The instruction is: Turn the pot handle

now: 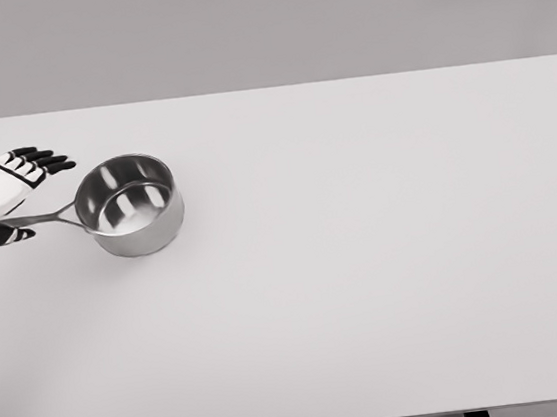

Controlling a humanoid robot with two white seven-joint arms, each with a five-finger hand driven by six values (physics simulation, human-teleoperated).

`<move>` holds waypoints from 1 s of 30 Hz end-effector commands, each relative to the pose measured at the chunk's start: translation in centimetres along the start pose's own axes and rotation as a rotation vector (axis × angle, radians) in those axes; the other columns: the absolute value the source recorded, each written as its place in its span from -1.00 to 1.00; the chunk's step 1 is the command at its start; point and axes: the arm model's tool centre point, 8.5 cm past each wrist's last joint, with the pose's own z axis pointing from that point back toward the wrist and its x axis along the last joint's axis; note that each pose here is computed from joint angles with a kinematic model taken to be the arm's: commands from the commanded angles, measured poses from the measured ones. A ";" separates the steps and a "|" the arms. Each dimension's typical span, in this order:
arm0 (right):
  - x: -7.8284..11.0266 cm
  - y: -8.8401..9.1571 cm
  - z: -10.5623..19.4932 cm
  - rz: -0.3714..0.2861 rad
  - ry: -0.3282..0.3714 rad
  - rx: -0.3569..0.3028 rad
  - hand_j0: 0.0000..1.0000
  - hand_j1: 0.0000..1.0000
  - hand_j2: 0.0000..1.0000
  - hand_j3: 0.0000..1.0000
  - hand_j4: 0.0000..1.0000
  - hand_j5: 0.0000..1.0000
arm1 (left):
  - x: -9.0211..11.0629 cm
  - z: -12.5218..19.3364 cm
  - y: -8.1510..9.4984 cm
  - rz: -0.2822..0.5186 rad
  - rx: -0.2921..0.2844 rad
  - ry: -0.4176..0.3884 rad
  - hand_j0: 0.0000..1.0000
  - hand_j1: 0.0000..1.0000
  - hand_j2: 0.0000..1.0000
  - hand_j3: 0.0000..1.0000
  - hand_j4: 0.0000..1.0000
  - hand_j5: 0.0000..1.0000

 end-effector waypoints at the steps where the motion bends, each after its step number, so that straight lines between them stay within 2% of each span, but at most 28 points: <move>1: 0.0 0.0 0.0 0.000 0.000 0.000 1.00 1.00 1.00 1.00 1.00 1.00 | -0.4 0.2 0.0 0.007 0.002 0.012 1.00 1.00 1.00 1.00 1.00 1.00; 11: 0.0 0.0 0.0 0.000 -0.001 0.000 1.00 1.00 1.00 1.00 1.00 1.00 | -1.6 -0.1 0.0 0.022 0.014 0.052 1.00 1.00 1.00 1.00 1.00 1.00; 19: 0.0 0.0 0.0 0.000 0.000 0.000 1.00 1.00 1.00 1.00 1.00 1.00 | -1.5 -0.2 0.1 0.020 0.019 0.046 1.00 1.00 1.00 1.00 1.00 1.00; 22: 0.0 0.0 0.0 0.000 0.000 0.000 1.00 1.00 1.00 1.00 1.00 1.00 | -1.2 -0.2 0.2 0.024 0.022 0.039 1.00 1.00 1.00 1.00 1.00 1.00; 27: -0.1 0.0 0.0 0.000 0.002 0.000 1.00 1.00 1.00 1.00 1.00 1.00 | 0.6 -0.9 1.3 0.003 0.048 -0.025 1.00 1.00 1.00 1.00 1.00 1.00; 30: 0.0 0.0 0.0 0.000 0.000 0.000 1.00 1.00 1.00 1.00 1.00 1.00 | 1.5 -0.9 0.9 0.008 0.041 -0.046 1.00 1.00 1.00 1.00 1.00 1.00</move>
